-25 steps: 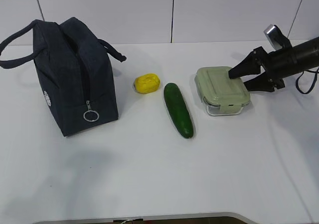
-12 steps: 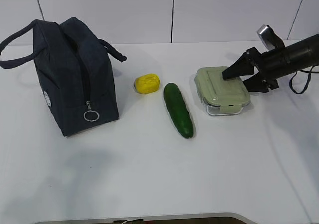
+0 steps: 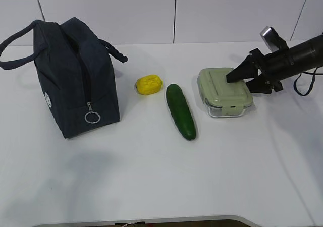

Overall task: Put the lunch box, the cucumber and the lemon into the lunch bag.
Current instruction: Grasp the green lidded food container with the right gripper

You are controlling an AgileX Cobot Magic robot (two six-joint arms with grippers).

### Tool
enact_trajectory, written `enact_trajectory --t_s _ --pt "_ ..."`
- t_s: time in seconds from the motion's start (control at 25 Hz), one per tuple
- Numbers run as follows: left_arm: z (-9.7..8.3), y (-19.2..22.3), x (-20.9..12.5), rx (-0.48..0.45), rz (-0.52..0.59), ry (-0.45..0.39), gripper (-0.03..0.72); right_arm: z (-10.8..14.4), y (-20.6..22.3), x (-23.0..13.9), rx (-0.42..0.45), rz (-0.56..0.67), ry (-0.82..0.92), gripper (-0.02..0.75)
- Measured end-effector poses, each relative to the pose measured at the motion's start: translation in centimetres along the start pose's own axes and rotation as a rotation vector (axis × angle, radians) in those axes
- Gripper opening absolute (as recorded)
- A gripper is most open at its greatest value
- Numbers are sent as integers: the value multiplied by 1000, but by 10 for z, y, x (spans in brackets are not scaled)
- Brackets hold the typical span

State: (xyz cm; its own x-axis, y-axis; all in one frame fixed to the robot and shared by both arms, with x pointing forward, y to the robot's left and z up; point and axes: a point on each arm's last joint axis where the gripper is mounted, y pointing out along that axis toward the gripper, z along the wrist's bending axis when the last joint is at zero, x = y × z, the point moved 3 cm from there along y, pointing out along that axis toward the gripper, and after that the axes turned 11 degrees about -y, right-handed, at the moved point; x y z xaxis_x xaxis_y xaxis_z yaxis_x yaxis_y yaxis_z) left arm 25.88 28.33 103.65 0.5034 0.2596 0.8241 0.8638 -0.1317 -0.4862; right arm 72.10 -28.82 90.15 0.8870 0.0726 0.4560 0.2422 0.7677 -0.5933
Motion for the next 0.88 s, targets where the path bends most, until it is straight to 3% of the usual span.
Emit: enact_trajectory --t_s 0.88 --pt "0 0 0 0 0 0 328 1 0 1 4 0 30 394"
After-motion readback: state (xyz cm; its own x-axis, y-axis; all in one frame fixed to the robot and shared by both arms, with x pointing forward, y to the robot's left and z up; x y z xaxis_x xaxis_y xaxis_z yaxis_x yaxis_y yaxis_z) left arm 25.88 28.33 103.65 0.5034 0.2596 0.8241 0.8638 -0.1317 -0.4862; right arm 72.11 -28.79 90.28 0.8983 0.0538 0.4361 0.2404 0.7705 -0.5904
